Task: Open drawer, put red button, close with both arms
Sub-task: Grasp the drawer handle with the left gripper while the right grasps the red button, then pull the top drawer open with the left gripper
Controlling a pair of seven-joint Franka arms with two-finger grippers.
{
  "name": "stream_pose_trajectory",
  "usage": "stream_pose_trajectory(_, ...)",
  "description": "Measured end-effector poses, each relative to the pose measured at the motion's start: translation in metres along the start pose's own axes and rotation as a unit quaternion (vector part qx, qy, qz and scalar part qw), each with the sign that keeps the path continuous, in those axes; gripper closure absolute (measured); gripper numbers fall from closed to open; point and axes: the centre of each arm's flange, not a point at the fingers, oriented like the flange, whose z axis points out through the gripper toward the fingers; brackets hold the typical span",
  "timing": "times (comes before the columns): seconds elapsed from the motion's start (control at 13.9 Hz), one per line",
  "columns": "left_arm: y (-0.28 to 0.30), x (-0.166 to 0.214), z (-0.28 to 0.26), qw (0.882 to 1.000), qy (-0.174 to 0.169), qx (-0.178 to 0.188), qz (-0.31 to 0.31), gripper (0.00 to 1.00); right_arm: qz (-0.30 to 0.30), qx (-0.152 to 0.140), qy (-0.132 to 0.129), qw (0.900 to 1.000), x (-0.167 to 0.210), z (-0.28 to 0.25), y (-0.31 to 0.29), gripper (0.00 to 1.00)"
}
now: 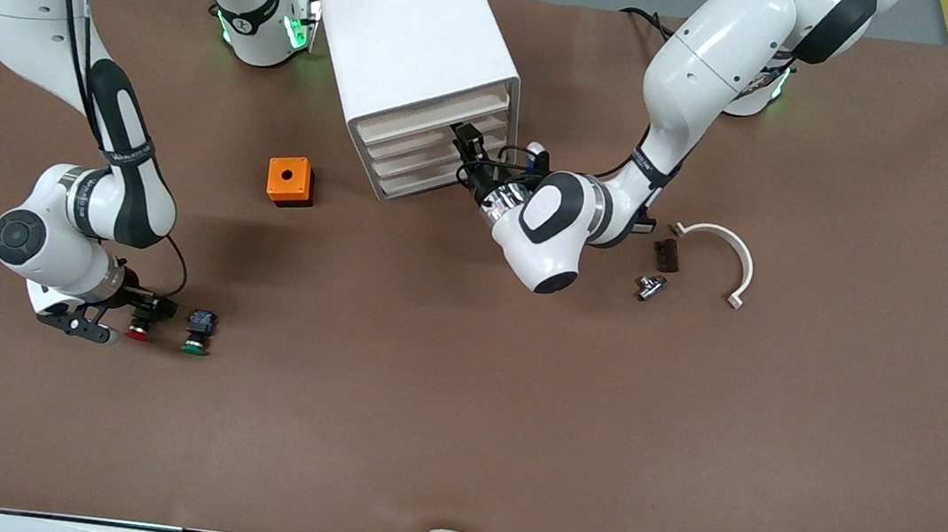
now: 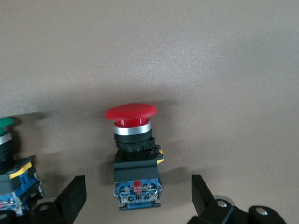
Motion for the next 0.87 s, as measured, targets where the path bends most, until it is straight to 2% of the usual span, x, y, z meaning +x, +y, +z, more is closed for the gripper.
stream_pose_trajectory(0.29, 0.001, -0.001, 0.010, 1.000, 0.008, 0.001, -0.001, 0.67, 0.011, -0.001, 0.008, 1.000, 0.003, 0.006, 0.014, 0.06)
stream_pose_trajectory(0.36, 0.001, -0.001, 0.010, 1.000, 0.007, 0.001, -0.002, 0.67, 0.012, -0.001, 0.008, 1.000, 0.003, 0.007, 0.016, 0.14)
stream_pose_trajectory(0.5, 0.005, 0.000, 0.009, 1.000, 0.007, 0.000, -0.005, 0.86, 0.011, 0.000, 0.007, 1.000, 0.002, 0.007, 0.014, 0.18)
stream_pose_trajectory(0.87, 0.004, -0.004, -0.010, 1.000, -0.002, -0.015, 0.001, 0.86, 0.008, 0.001, 0.002, 1.000, 0.001, 0.009, 0.010, 0.21)
